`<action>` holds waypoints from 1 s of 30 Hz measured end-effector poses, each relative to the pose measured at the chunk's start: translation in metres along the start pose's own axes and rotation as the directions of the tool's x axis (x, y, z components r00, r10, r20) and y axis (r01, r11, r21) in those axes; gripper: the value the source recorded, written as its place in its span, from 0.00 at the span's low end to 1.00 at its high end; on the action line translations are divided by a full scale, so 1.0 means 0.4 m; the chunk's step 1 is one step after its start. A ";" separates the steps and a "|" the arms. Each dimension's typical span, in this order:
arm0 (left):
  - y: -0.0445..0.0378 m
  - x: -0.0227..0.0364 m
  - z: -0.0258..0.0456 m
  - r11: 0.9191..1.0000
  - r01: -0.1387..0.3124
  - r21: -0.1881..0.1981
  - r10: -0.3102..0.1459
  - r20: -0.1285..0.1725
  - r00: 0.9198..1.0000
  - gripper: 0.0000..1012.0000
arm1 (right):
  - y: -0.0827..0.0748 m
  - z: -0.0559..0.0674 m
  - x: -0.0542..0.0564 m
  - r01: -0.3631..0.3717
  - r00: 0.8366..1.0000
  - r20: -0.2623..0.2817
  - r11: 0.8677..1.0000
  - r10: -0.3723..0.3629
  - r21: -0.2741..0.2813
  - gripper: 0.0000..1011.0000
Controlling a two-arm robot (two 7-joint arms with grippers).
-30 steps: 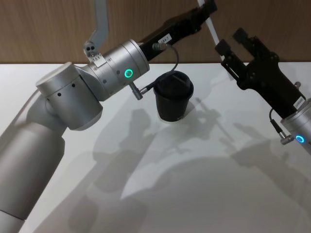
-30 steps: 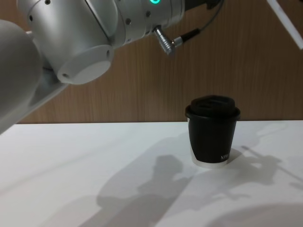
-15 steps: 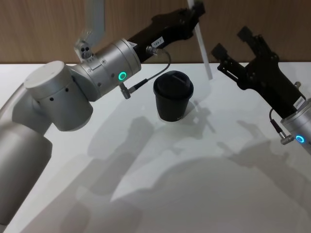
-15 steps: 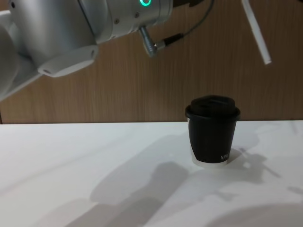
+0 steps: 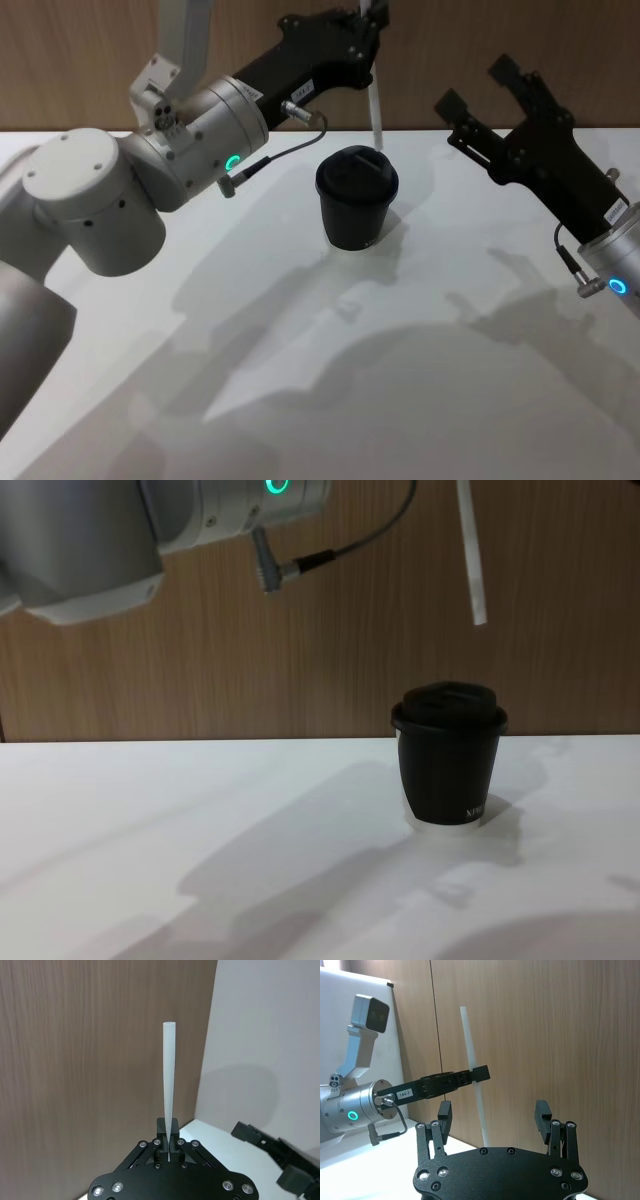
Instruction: Pick up the straw with one hand, pass it to the other hand, and insert it into the cup.
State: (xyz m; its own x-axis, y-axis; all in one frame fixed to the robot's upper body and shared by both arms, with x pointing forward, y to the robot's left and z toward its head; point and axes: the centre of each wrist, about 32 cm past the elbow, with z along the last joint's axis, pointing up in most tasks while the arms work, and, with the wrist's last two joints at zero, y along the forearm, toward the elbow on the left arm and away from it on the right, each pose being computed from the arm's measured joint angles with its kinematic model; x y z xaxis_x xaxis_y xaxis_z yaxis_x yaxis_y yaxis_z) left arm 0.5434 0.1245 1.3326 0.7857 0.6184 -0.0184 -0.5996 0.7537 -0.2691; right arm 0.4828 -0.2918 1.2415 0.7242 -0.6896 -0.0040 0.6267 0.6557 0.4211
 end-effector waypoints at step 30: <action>0.019 -0.019 0.010 0.997 -0.033 0.074 0.018 0.196 0.980 0.01 | 0.000 0.000 0.000 0.000 1.000 0.000 1.000 0.000 0.000 0.99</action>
State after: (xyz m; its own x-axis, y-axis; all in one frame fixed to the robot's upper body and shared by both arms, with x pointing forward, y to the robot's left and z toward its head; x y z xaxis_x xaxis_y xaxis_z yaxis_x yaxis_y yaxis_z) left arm 0.5321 0.1264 1.3344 0.7294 0.6637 0.1658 -0.6351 0.7470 -0.1967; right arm 0.4828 -0.2918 1.2415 0.7241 -0.6897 -0.0039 0.6267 0.6556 0.4212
